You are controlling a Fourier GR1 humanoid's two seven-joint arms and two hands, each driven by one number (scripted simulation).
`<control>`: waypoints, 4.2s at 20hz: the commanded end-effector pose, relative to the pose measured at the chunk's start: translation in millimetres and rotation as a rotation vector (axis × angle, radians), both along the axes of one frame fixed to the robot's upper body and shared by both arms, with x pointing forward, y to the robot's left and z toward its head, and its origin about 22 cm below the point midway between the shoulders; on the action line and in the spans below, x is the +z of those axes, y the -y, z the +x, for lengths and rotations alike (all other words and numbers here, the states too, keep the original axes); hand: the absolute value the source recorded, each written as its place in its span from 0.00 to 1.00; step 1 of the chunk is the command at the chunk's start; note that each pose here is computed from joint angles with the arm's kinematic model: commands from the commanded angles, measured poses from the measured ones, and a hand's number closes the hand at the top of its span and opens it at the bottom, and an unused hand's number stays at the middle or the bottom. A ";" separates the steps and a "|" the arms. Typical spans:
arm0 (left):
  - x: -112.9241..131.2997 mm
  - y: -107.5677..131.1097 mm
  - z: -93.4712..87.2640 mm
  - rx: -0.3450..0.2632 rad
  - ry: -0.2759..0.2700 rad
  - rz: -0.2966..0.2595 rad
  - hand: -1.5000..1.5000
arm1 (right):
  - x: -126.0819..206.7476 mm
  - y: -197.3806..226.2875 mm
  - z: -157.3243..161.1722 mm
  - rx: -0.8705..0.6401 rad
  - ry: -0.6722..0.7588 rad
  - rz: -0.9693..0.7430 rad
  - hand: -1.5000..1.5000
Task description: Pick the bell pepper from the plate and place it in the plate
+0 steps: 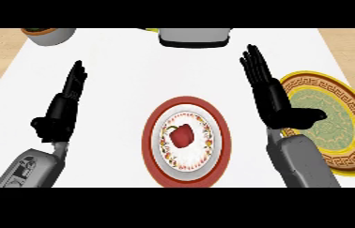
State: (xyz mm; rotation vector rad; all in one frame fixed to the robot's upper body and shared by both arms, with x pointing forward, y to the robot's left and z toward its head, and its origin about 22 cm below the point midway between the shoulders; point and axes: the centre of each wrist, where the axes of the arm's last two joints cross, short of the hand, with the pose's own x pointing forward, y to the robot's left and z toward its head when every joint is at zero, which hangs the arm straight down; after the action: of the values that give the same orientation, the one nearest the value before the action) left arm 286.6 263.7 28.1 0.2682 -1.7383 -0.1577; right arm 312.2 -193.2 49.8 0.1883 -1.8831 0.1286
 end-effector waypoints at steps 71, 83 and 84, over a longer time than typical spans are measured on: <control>-17.2 -20.8 -12.0 0.022 -0.324 -0.104 0.50 | -33.4 -148.7 25.5 0.871 0.351 -1.624 0.00; -12.5 -19.5 -2.5 0.040 -0.332 -0.100 0.50 | -44.3 -144.9 18.9 0.939 0.444 -1.528 1.00; -17.9 -35.2 -5.4 0.031 -0.343 -0.099 0.50 | -55.7 -148.4 -0.7 0.914 0.445 -1.507 1.00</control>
State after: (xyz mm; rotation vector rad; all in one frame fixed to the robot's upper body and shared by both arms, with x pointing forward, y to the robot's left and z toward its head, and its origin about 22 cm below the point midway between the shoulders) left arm 287.6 288.5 18.2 0.1767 -1.4032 -0.0859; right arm 329.7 -46.9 6.8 -0.1020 -1.4552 2.2609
